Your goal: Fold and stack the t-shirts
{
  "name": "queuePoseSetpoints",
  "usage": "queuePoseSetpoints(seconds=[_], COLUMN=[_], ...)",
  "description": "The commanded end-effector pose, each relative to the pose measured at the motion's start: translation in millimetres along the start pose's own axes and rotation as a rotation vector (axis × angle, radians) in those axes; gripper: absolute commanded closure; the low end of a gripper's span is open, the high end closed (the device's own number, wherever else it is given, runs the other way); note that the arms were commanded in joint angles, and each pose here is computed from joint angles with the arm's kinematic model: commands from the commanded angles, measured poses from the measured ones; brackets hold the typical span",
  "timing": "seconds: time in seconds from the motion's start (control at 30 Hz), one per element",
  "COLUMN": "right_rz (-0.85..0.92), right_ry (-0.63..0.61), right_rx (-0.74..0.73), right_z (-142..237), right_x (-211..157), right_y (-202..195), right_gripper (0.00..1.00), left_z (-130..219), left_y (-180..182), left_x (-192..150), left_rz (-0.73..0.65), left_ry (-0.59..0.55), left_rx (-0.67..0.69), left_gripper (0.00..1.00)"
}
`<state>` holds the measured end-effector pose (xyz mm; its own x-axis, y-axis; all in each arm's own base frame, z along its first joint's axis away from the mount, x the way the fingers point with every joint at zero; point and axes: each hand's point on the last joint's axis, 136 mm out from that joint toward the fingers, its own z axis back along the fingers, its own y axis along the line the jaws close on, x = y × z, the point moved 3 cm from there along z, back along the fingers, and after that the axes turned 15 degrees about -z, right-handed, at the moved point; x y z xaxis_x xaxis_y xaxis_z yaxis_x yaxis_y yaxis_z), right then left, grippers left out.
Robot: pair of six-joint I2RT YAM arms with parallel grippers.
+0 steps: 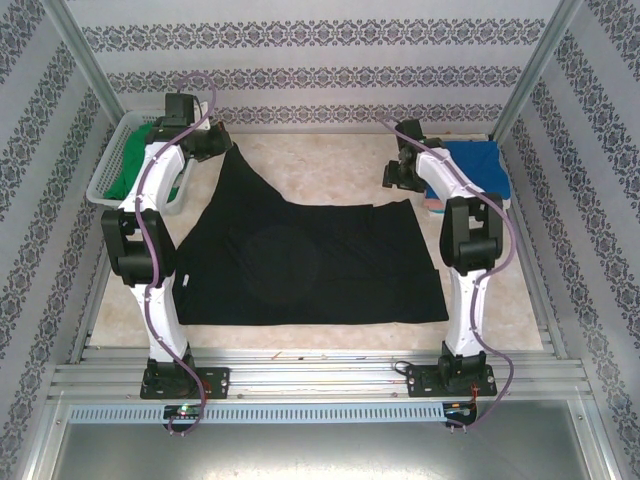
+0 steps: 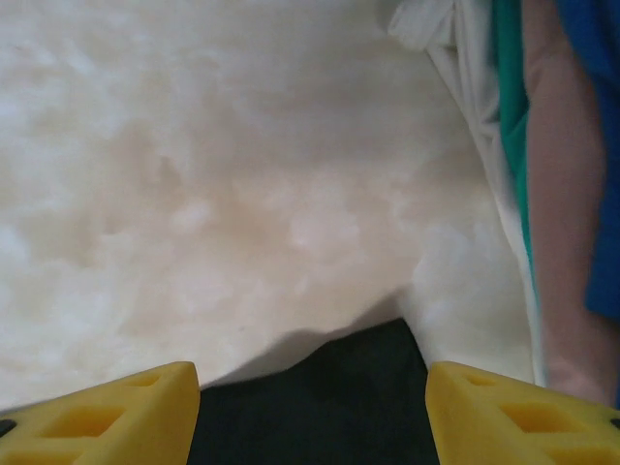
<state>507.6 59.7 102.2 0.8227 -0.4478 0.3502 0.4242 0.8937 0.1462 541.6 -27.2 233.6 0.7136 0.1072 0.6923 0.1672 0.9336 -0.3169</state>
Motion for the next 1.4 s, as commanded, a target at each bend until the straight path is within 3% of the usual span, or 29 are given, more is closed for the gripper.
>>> queuePoseSetpoints(seconds=[0.0,0.43,0.73,0.87,1.0,1.23,1.37], right_rz=[0.034,-0.080,-0.133,-0.151,-0.143,-0.091,-0.034], right_ry=[0.068,0.153,0.188,0.158,0.092,-0.001,-0.007], right_rx=[-0.142,-0.173,-0.023,-0.040,-0.034,-0.002,0.065], right_z=[-14,-45,-47,-37,-8,48,53], right_x=[-9,-19,-21,-14,-2,4,-7], right_y=[-21,-37,-19,-26,-27,-40,-49], right_gripper=[0.37,0.37,0.55,0.77,0.88,0.94,0.97], left_z=[19,16,11,9,16,48,74], left_y=[-4,-8,-6,-11,-15,-35,-34], left_x=[15,17,16,17,23,38,25], left_rz=[-0.030,-0.023,-0.023,-0.033,-0.046,-0.028,-0.037], left_ry=[-0.070,-0.081,-0.081,-0.068,-0.075,-0.149,-0.167], left_rx=[-0.019,-0.051,-0.060,-0.096,-0.106,-0.248,-0.215], left_gripper=[1.00,1.00,1.00,1.00,1.00,1.00,1.00])
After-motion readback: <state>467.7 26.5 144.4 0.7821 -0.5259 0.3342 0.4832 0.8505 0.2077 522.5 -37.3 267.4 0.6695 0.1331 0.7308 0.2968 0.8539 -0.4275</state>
